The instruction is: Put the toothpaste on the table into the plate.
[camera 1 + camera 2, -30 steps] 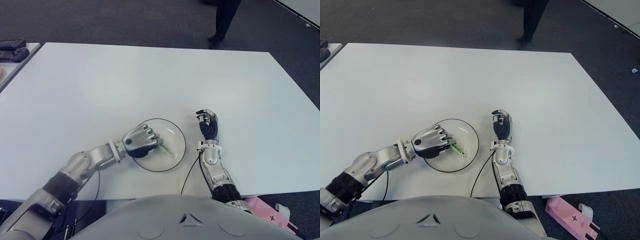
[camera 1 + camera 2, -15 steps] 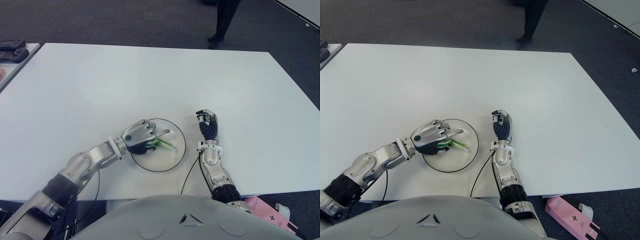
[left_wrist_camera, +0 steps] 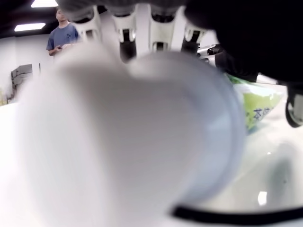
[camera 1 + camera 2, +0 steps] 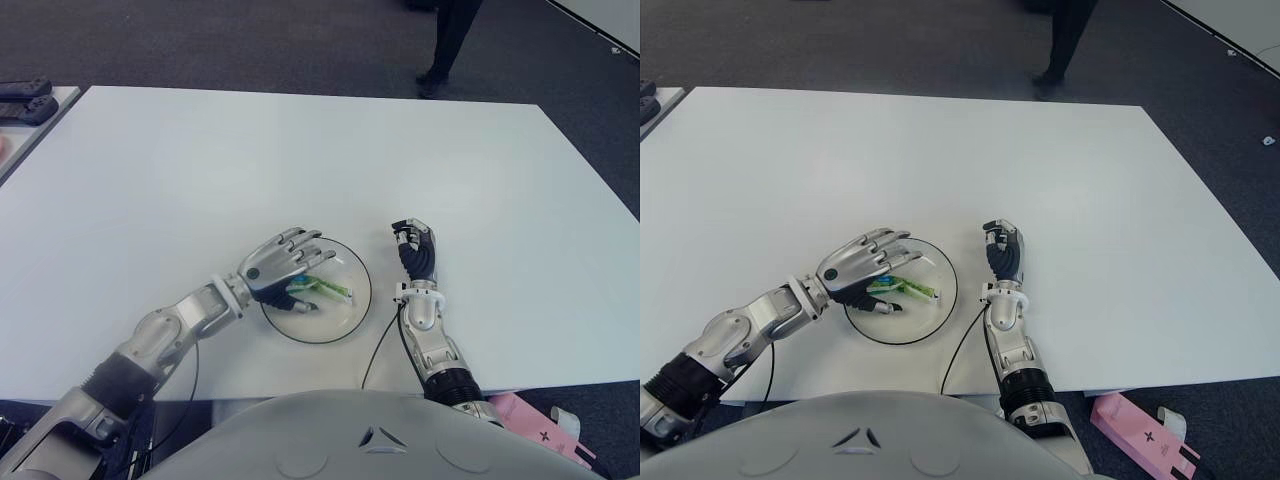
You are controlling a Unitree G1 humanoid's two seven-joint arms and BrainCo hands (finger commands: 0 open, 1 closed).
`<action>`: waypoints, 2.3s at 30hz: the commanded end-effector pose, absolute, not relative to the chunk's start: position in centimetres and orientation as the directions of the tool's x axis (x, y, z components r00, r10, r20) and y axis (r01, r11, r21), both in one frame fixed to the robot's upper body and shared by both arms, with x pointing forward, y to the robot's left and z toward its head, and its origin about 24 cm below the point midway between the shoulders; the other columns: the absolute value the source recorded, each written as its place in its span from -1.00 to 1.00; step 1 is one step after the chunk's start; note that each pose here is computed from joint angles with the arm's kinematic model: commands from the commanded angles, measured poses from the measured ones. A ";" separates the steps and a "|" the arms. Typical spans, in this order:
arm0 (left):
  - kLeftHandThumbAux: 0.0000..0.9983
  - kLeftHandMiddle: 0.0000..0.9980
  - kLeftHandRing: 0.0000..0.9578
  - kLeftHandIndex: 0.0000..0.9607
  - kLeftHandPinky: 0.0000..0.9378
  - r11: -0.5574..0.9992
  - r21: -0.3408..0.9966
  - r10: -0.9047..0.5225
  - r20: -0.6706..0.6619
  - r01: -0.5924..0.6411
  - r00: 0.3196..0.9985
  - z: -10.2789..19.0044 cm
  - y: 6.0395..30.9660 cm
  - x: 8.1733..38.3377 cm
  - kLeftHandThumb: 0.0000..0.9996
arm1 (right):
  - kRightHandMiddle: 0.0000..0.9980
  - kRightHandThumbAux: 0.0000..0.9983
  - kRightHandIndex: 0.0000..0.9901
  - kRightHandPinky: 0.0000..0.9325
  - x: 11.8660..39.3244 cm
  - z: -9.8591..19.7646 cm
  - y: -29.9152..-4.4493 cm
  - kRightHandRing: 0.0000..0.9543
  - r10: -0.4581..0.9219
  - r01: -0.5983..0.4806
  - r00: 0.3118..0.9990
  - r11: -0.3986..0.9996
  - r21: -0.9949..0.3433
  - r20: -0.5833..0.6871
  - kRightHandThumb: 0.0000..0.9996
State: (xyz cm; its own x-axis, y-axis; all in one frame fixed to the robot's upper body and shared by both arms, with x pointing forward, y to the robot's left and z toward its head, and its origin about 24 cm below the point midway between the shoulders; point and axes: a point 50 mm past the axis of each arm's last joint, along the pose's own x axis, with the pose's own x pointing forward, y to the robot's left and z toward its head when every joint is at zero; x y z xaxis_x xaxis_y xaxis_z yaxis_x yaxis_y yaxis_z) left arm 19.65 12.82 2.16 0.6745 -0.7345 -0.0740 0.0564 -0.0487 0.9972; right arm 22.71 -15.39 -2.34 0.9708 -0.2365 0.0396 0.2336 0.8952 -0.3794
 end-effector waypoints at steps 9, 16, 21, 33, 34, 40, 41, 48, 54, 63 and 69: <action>-0.37 -1.00 -1.00 -1.00 -1.00 0.148 0.989 -0.673 0.085 0.020 0.735 2.6 13.0 19.6 -0.85 | -0.12 0.38 -0.06 -0.10 22.1 -3.5 -15.6 -0.10 -0.247 0.216 0.968 0.894 -0.393 -0.030 0.69; -0.29 -1.00 -1.00 -1.00 -1.00 0.396 0.914 -0.486 0.288 -0.085 0.825 2.9 14.1 19.9 -0.81 | -0.12 0.38 -0.06 -0.13 22.1 -3.6 -15.6 -0.11 -0.247 0.217 0.969 0.891 -0.400 -0.025 0.68; -0.24 -1.00 -1.00 -1.00 -1.00 0.587 0.798 -0.308 0.378 -0.138 0.873 2.8 14.7 20.2 -0.70 | -0.12 0.38 -0.07 -0.11 22.2 -3.6 -15.6 -0.11 -0.245 0.216 0.969 0.890 -0.402 -0.022 0.68; 0.04 -1.00 -1.00 -1.00 -0.91 0.897 0.401 0.057 0.314 -0.187 0.948 2.8 17.6 22.1 -0.65 | -0.11 0.38 -0.07 -0.11 22.3 -3.6 -15.7 -0.10 -0.242 0.214 0.970 0.892 -0.398 -0.023 0.68; 0.08 -1.00 -1.00 -1.00 -0.91 0.904 0.375 0.086 0.314 -0.206 0.946 2.6 17.8 22.2 -0.67 | -0.11 0.38 -0.07 -0.11 22.4 -3.6 -15.7 -0.10 -0.242 0.213 0.970 0.892 -0.399 -0.023 0.69; 0.14 -1.00 -1.00 -1.00 -0.88 0.933 0.224 0.209 0.297 -0.281 0.932 1.7 18.7 22.8 -0.84 | -0.12 0.38 -0.06 -0.13 22.5 -3.6 -15.6 -0.11 -0.243 0.215 0.970 0.889 -0.405 -0.018 0.69; 0.15 -0.99 -1.00 -1.00 -0.85 0.936 0.205 0.221 0.293 -0.287 0.930 1.6 18.7 22.8 -0.88 | -0.12 0.38 -0.06 -0.14 22.5 -3.6 -15.6 -0.12 -0.243 0.215 0.970 0.888 -0.406 -0.018 0.69; 0.16 -0.84 -0.87 -0.83 -0.72 0.943 0.134 0.278 0.189 -0.305 0.942 -0.4 19.5 21.6 -0.95 | -0.13 0.38 -0.06 -0.14 22.6 -3.5 -15.6 -0.14 -0.243 0.217 0.970 0.889 -0.404 -0.014 0.69; 0.28 -0.59 -0.69 -0.45 -0.59 0.957 0.121 0.257 0.081 -0.265 0.963 -2.6 20.6 21.4 -0.91 | -0.12 0.38 -0.07 -0.10 22.7 -3.5 -15.5 -0.13 -0.235 0.213 0.972 0.883 -0.418 -0.001 0.69; 0.74 -0.24 -0.32 -0.22 -0.28 0.964 0.085 0.253 -0.026 -0.250 0.967 -4.5 20.5 21.5 -0.88 | -0.11 0.38 -0.09 -0.06 22.7 -3.5 -15.4 -0.09 -0.227 0.207 0.974 0.872 -0.443 0.007 0.68; 0.96 -0.14 -0.17 -0.11 -0.11 0.963 0.079 0.261 -0.048 -0.257 0.964 -5.0 19.8 21.3 -0.92 | -0.10 0.38 -0.11 -0.07 22.7 -3.4 -15.6 -0.08 -0.228 0.206 0.974 0.868 -0.451 0.006 0.68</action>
State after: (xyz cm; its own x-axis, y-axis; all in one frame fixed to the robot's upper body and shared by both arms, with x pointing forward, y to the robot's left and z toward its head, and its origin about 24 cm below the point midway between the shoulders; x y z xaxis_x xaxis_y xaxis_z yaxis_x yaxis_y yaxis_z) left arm 22.67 20.69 -3.06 0.9646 0.2587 0.0502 -0.2622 0.9615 0.0828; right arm 23.32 -15.19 -2.39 0.9734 -0.2198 0.0649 0.2265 0.8803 -0.4168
